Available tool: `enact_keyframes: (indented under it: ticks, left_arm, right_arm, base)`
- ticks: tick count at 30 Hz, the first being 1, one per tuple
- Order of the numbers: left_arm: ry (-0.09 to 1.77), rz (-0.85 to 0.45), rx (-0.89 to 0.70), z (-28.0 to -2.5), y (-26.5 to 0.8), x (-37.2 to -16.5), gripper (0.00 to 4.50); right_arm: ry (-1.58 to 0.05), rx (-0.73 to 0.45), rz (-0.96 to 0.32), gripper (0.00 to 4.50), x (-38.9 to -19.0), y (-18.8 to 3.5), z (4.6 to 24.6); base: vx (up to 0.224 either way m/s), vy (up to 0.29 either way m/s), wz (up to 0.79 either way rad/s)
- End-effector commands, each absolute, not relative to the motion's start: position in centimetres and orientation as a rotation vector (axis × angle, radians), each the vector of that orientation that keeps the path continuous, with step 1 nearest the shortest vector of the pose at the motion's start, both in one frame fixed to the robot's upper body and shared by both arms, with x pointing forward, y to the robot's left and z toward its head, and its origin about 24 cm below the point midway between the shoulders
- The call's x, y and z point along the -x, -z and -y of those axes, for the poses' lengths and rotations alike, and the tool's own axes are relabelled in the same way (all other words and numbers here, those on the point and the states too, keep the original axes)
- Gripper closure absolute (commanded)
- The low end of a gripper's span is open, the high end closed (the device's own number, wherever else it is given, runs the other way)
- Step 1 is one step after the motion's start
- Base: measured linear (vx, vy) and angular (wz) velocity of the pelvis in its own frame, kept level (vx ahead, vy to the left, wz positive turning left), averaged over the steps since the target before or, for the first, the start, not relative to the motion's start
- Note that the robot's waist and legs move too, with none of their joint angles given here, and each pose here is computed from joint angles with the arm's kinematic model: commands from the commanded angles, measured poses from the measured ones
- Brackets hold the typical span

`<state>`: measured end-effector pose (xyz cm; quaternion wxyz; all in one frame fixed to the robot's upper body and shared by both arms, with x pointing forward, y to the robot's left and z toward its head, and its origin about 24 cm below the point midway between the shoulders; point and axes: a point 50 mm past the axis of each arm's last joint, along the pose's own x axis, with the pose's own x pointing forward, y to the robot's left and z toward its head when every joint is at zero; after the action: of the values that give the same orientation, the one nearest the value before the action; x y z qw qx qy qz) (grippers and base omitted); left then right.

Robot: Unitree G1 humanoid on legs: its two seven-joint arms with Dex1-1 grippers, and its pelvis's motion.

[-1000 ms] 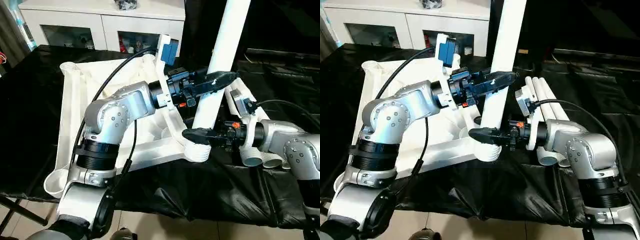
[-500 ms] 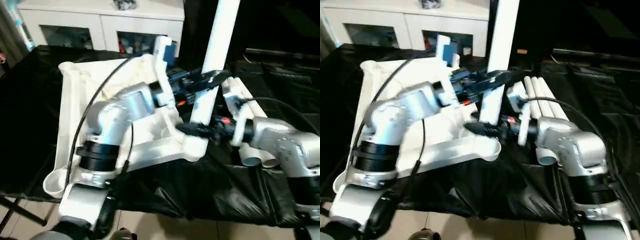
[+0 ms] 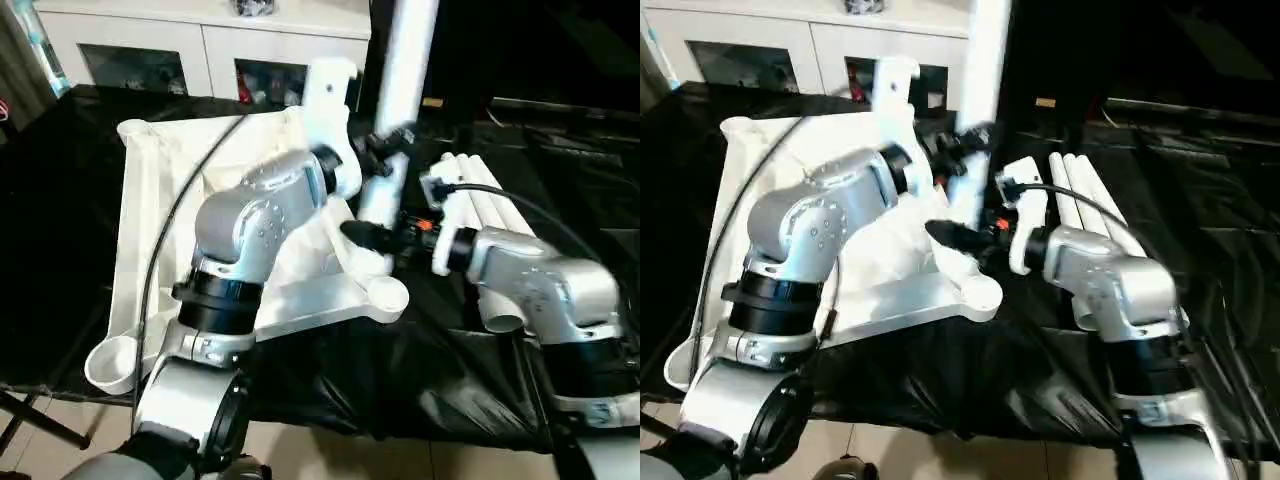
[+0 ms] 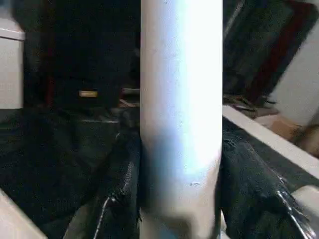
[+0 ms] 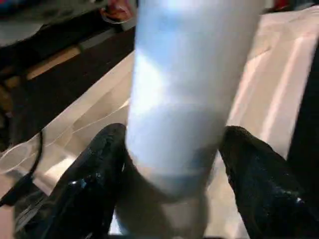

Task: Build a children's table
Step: Pick table leg

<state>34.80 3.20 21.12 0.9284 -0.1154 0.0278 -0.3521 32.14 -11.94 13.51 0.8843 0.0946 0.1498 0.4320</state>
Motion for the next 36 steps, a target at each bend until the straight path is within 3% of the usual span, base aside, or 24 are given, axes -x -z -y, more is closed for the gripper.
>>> enact_keyframes:
  ticks: [1, 5, 6, 12, 15, 20, 22, 25, 33, 36]
  left_arm:
    - [0.713, -0.020, 0.216, -2.7, -22.2, -34.8, 2.66]
    - [0.710, -0.020, 0.217, -2.5, -22.2, -34.8, 2.66]
    - [0.712, -0.021, 0.218, -2.5, -22.2, -34.8, 2.66]
    - [0.710, -0.022, 0.223, -2.3, -22.2, -34.7, 2.66]
    - [0.706, -0.029, 0.211, -2.4, -22.2, -34.8, 1.96]
    - [0.717, -0.040, 0.224, -2.6, -21.9, -34.8, 1.55]
    - [0.720, -0.032, 0.262, -3.0, -21.8, -35.0, 1.43]
    - [0.805, -0.009, 0.352, -3.8, -22.0, -35.2, 1.41]
    - [1.038, -0.011, 0.454, -4.6, -22.5, -34.3, 1.41]
    - [1.104, -0.029, 0.439, -4.4, -22.2, -33.8, 1.75]
  right_arm:
    - [-0.865, -0.199, -0.321, 1.69, -32.5, -13.7, 12.1]
    - [-0.860, -0.211, -0.323, 1.72, -32.6, -13.7, 11.9]
    - [-0.859, -0.215, -0.322, 2.06, -32.6, -13.7, 11.8]
    - [-0.858, -0.225, -0.318, 2.48, -32.7, -13.7, 11.7]
    - [-0.867, -0.230, -0.313, 2.55, -32.6, -13.7, 12.0]
    - [-0.923, -0.240, -0.302, 2.56, -32.0, -13.8, 12.3]
    - [-1.023, -0.253, -0.279, 2.56, -31.0, -14.1, 12.6]
    - [-1.157, -0.271, -0.249, 2.56, -29.6, -14.6, 13.1]
    - [-1.202, -0.291, -0.243, 2.57, -29.1, -14.7, 14.2]
    - [-1.214, -0.291, -0.242, 2.57, -28.9, -14.7, 14.5]
  base:
    - [0.000, 0.000, 0.00]
    - [0.000, 0.000, 0.00]
    - [0.000, 0.000, 0.00]
    - [0.000, 0.000, 0.00]
    - [0.000, 0.000, 0.00]
    - [0.000, 0.000, 0.00]
    - [0.000, 0.000, 0.00]
    - [0.000, 0.000, 0.00]
    - [0.000, 0.000, 0.00]
    - [0.000, 0.000, 0.00]
